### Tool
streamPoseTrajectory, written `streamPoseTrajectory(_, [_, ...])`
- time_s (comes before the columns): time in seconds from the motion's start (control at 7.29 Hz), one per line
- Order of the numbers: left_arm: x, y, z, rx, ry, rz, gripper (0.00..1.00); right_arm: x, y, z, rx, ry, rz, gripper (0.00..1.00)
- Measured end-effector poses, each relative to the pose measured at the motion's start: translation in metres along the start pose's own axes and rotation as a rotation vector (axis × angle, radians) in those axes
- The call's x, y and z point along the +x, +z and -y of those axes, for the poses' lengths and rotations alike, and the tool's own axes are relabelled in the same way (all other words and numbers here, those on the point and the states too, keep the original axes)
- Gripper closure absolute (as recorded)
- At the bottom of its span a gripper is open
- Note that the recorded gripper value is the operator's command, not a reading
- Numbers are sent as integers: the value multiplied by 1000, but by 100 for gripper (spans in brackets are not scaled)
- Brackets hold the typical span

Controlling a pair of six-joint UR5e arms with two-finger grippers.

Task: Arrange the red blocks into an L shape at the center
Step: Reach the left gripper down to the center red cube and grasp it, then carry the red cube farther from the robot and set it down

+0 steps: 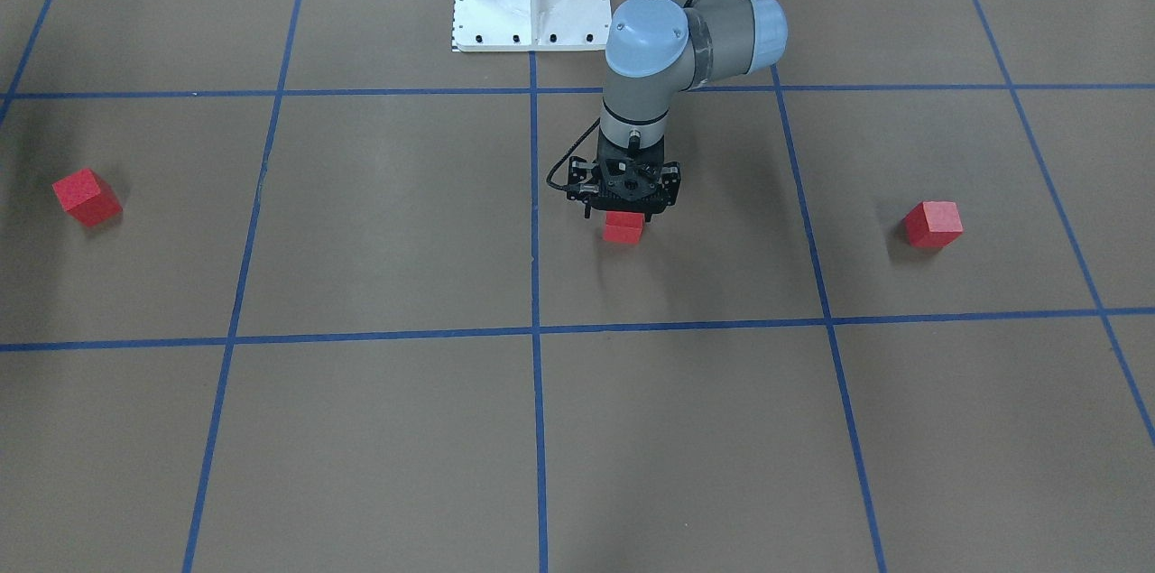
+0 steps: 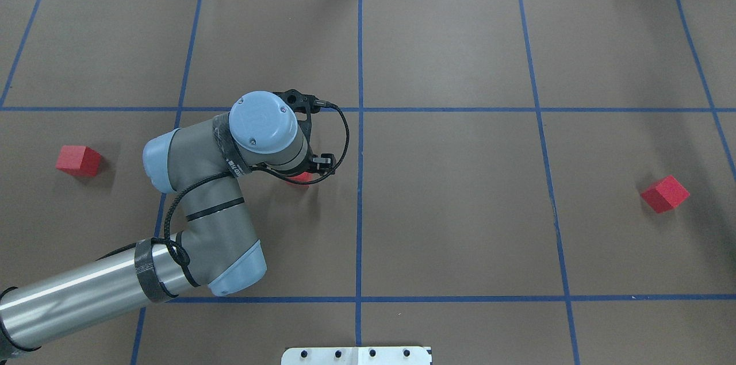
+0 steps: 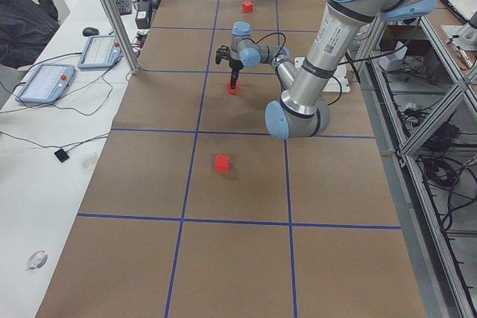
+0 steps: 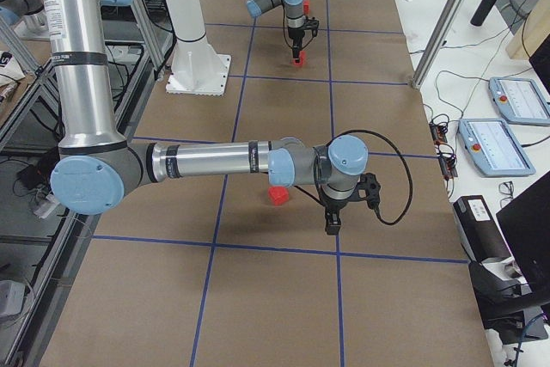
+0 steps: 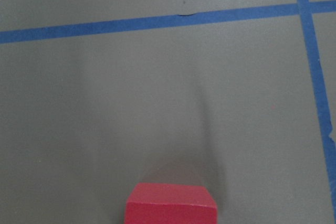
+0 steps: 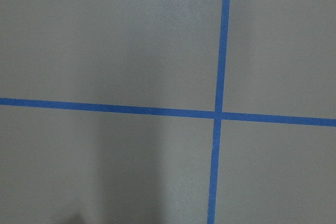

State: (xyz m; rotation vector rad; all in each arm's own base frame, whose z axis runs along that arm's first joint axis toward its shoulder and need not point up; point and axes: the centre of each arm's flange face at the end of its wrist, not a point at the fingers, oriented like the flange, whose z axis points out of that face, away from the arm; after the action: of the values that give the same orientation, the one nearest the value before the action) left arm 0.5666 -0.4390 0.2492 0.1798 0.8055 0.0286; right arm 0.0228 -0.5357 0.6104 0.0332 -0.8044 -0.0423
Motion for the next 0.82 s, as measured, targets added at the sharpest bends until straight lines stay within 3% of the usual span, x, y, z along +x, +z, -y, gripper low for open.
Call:
streamPoseTrajectory(0.14, [-2, 2, 0, -1, -7, 4, 99, 0, 0, 0, -1, 1, 0, 1])
streamPoseTrajectory(0.41, [-4, 0, 4, 4, -82, 8, 100, 1, 0, 0, -1, 3, 0, 1])
streamPoseTrajectory(0.82, [13, -44, 47, 56, -193, -38, 100, 0, -1, 1, 2, -3, 0, 1])
